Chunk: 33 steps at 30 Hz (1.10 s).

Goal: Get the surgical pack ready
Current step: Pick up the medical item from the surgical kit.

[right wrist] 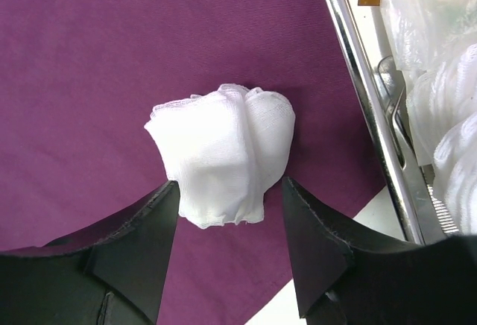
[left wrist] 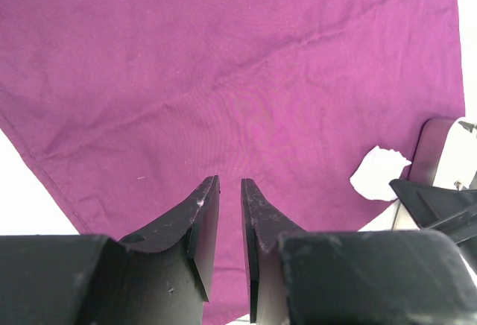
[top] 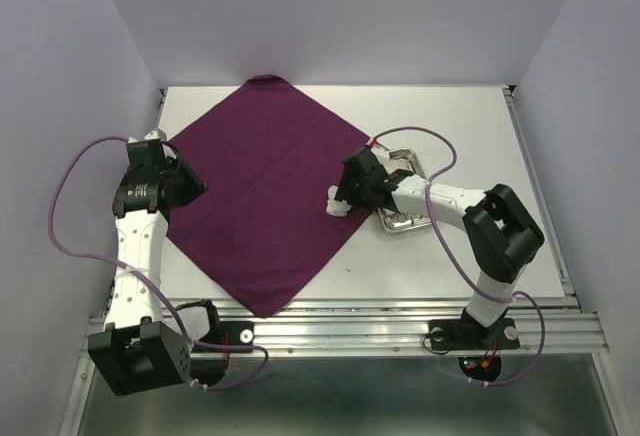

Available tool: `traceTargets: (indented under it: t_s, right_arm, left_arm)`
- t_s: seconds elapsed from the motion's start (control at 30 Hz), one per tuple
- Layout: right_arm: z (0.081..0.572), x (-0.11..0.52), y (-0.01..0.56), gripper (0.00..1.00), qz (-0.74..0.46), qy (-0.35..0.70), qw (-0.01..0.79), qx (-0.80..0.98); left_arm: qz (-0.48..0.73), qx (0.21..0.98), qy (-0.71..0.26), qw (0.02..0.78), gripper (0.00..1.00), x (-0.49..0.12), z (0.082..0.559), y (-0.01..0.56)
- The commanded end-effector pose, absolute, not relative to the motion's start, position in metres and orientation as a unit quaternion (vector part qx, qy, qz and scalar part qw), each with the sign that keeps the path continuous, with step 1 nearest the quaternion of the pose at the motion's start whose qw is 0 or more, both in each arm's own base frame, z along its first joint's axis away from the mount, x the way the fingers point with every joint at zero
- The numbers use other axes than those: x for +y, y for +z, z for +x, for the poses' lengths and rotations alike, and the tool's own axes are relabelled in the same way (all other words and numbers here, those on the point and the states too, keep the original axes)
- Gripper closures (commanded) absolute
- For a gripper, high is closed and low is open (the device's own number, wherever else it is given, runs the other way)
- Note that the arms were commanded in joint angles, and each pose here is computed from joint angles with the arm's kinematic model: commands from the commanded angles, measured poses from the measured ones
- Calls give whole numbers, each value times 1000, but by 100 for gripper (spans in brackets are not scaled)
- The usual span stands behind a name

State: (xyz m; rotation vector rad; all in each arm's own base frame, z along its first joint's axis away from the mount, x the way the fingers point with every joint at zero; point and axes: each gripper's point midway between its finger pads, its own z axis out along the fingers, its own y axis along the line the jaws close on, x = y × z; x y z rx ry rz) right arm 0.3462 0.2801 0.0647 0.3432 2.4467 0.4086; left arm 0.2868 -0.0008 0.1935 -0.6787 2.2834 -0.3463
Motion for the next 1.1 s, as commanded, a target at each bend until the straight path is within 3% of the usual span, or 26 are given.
traceTargets:
  t_s: [0.0,0.87,1.07]
  right_arm:
    - [350,289,71,38,140,175,324,919]
    - [338,295,30,40,156,173,294,927]
    - [339,293,36,53,158,173,304,923]
  left_arm:
    - [-249,883,-137,374,71,-2,289,200]
    - [-250,883,-133,375,71,-1,287,200]
    - [-249,883,-134,375,71,-2,287,201]
